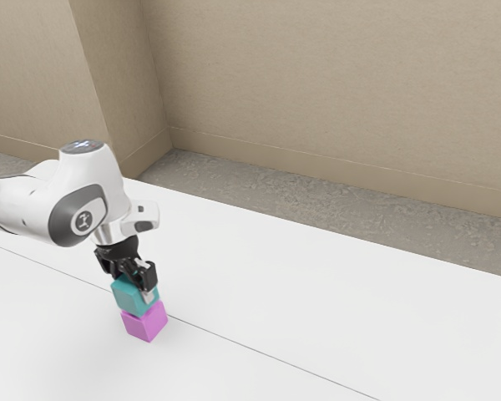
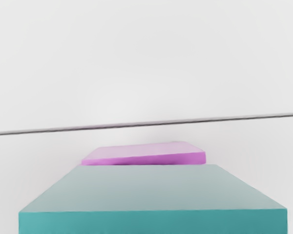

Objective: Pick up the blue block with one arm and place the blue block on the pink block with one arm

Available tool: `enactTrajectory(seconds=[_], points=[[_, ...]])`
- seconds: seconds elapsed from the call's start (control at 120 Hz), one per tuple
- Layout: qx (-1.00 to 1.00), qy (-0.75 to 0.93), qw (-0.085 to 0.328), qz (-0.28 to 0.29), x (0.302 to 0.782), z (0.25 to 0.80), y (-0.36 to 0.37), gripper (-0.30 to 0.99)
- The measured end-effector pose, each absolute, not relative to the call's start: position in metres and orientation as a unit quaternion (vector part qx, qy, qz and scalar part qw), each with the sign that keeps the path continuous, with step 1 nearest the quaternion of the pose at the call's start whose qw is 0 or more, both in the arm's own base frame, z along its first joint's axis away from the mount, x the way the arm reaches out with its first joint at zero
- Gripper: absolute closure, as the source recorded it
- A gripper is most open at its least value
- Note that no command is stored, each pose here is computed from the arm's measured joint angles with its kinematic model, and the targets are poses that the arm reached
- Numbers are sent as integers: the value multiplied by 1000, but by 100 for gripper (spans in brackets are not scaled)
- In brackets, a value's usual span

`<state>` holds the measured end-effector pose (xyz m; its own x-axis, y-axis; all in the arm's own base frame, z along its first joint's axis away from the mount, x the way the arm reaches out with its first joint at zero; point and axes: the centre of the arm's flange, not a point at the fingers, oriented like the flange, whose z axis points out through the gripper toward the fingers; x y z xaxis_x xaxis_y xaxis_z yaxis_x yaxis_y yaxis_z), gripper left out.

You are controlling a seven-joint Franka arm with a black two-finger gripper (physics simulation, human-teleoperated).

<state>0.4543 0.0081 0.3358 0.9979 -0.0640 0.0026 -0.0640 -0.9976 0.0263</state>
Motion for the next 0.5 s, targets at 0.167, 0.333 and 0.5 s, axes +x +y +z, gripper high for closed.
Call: enactTrajectory(seconds=[0.167,0.333,0.5], points=[[999,-32,14,1,454,335,9,32],[999,-32,14,1,454,335,9,32],[999,-32,14,1,454,335,9,32]])
